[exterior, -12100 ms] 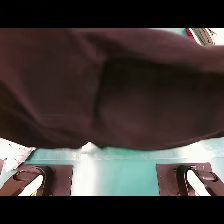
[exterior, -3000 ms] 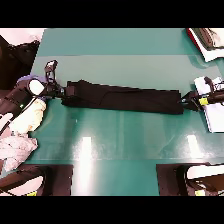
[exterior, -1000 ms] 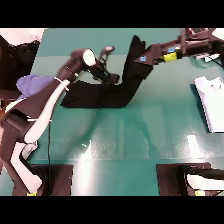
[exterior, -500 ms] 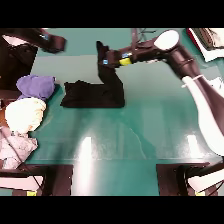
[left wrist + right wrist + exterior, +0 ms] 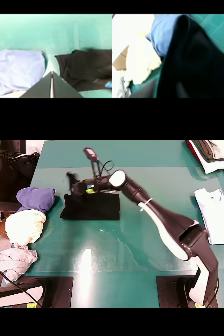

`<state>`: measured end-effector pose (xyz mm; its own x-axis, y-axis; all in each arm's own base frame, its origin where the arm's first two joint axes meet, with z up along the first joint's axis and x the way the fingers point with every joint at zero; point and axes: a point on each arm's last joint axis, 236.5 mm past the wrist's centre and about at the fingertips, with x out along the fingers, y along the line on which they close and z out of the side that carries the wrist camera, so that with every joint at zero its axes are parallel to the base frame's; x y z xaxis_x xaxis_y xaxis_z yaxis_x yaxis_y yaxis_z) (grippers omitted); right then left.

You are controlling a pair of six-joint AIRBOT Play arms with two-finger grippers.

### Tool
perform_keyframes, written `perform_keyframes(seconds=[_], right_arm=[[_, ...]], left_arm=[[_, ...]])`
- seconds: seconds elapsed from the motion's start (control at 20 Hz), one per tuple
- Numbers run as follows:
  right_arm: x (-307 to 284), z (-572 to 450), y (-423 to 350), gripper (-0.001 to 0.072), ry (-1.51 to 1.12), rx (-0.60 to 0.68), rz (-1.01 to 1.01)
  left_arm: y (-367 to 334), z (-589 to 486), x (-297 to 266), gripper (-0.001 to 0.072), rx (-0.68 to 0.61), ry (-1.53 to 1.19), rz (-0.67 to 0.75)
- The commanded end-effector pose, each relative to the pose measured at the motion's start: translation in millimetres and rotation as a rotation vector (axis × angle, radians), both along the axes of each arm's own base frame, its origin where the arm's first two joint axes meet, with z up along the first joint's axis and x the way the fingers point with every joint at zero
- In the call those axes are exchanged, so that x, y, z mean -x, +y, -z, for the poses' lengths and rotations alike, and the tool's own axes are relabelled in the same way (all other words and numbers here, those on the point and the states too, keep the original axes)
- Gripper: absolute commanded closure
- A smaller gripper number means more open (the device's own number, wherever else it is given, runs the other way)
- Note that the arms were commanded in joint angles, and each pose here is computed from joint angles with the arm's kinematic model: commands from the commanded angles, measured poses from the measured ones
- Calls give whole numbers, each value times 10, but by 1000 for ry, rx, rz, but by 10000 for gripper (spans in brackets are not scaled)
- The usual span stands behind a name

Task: Fold the shirts.

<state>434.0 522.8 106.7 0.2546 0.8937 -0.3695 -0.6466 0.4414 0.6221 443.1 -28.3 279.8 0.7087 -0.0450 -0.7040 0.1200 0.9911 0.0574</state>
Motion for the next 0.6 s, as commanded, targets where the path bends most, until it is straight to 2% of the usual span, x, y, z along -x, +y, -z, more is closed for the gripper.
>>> perform_keyframes(seconds=[0.0,0.1,0.25,0.4,0.55], right_arm=[[24,97,292,182,-34,-42,46],[40,40,248,183,-70,-21,23],[-33,-13,-209,184,-89,94,-41],[-103,199,-1024,192,-8,287,-113],[-177,567,-1902,209,176,400,-61]], left_arm=[[47,23,50,685,-10,19,-7],[48,28,56,685,-10,22,-7],[51,83,114,685,-12,56,-7],[37,94,127,685,-8,63,-3],[-28,94,132,685,13,65,15]])
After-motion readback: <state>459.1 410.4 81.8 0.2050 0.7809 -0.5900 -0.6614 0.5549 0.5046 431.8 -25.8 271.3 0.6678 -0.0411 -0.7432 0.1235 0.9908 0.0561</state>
